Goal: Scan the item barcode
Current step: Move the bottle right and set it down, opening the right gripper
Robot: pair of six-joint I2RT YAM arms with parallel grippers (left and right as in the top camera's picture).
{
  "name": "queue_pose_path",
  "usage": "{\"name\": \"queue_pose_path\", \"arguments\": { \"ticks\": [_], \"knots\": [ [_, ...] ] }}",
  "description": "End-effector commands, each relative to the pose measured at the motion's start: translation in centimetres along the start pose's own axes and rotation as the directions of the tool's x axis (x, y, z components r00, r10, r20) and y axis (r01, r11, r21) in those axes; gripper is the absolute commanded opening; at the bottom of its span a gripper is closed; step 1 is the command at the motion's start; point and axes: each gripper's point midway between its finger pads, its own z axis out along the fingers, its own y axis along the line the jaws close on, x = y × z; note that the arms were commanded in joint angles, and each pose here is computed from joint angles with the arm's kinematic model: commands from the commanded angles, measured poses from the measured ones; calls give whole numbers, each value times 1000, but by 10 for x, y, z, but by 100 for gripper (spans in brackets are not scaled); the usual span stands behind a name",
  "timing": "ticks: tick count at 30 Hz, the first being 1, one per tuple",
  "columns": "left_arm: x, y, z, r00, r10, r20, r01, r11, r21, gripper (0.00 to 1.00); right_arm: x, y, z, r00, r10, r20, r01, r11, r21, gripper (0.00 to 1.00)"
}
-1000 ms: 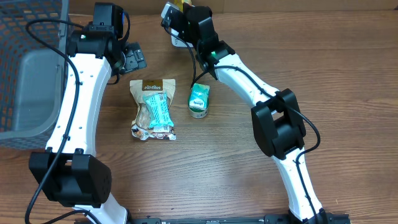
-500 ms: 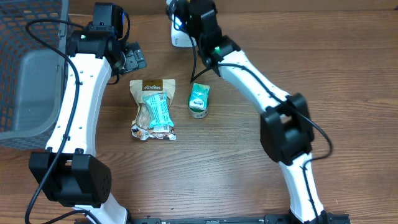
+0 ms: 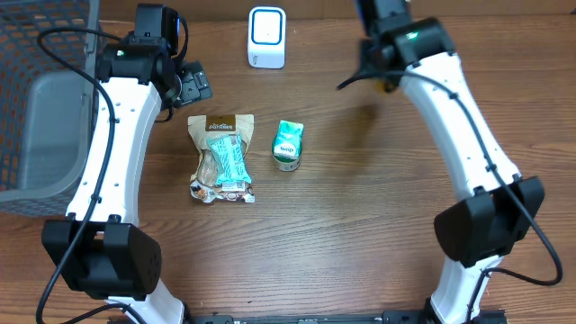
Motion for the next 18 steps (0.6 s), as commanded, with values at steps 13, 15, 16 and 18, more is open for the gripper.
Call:
{"name": "queue_pose_path", "arguments": {
  "ticks": [13,15,16,18],
  "knots": [
    [-4,-3,-8,1000,14,23,-14,1000,14,100,74,-100,53,890,314,-331,-286,949,133,8],
    [-4,-3,-8,1000,14,23,-14,1000,14,100,85,-105,59,877,321,-358,-285,947,151,11],
    [-4,-3,-8,1000,14,23,-14,1000,14,99,90,-107,63,871,323,-369,-283,946,159,13],
    [-4,-3,-8,1000,14,23,-14,1000,14,100,97,-107,67,866,321,-384,-277,946,166,18]
  ]
}}
